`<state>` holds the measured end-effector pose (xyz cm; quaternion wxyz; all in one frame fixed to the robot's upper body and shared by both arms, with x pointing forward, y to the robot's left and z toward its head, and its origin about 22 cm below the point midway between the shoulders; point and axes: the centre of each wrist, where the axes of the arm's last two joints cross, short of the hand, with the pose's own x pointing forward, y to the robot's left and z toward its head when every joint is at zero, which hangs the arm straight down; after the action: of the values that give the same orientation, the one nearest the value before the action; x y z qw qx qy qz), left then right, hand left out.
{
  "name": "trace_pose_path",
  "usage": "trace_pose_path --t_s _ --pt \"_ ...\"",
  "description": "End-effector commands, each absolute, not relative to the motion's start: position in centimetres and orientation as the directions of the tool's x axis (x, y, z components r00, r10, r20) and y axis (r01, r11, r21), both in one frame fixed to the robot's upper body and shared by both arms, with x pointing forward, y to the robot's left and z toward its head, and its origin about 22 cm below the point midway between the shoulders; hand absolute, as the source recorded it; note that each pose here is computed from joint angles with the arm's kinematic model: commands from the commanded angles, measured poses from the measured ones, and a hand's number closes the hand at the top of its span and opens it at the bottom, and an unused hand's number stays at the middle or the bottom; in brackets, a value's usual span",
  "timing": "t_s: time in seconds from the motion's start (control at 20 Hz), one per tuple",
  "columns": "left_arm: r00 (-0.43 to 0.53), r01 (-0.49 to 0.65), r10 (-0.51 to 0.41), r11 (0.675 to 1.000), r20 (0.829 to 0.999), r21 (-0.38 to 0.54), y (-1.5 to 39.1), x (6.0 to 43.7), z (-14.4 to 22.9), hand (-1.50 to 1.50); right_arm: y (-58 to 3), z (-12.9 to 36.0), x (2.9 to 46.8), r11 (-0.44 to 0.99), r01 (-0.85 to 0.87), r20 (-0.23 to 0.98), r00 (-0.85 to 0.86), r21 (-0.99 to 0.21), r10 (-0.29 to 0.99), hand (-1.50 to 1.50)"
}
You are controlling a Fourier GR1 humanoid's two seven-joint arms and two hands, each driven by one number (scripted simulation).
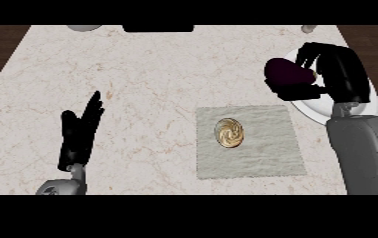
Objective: Pick the eggplant from the placemat and place it in the plate
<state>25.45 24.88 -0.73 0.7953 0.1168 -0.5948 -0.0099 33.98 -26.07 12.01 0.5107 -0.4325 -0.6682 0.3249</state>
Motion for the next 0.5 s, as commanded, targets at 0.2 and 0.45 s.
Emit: trace_pose_path --t_s 0.2,0.45 --pt "0.294 -0.108 -0.174 0.971 0.94 0.214 26.5 25.1 -1.6 0.0 -31.0 15.0 34.8 0.405 0.343 0.451 0.063 -0.848 0.89 1.5" --pt "0.28 -0.112 -0.167 0.972 0.945 0.205 24.0 25.2 -1.0 0.0 -33.7 11.9 36.4 0.379 0.315 0.43 0.107 -0.87 0.897 1.5"
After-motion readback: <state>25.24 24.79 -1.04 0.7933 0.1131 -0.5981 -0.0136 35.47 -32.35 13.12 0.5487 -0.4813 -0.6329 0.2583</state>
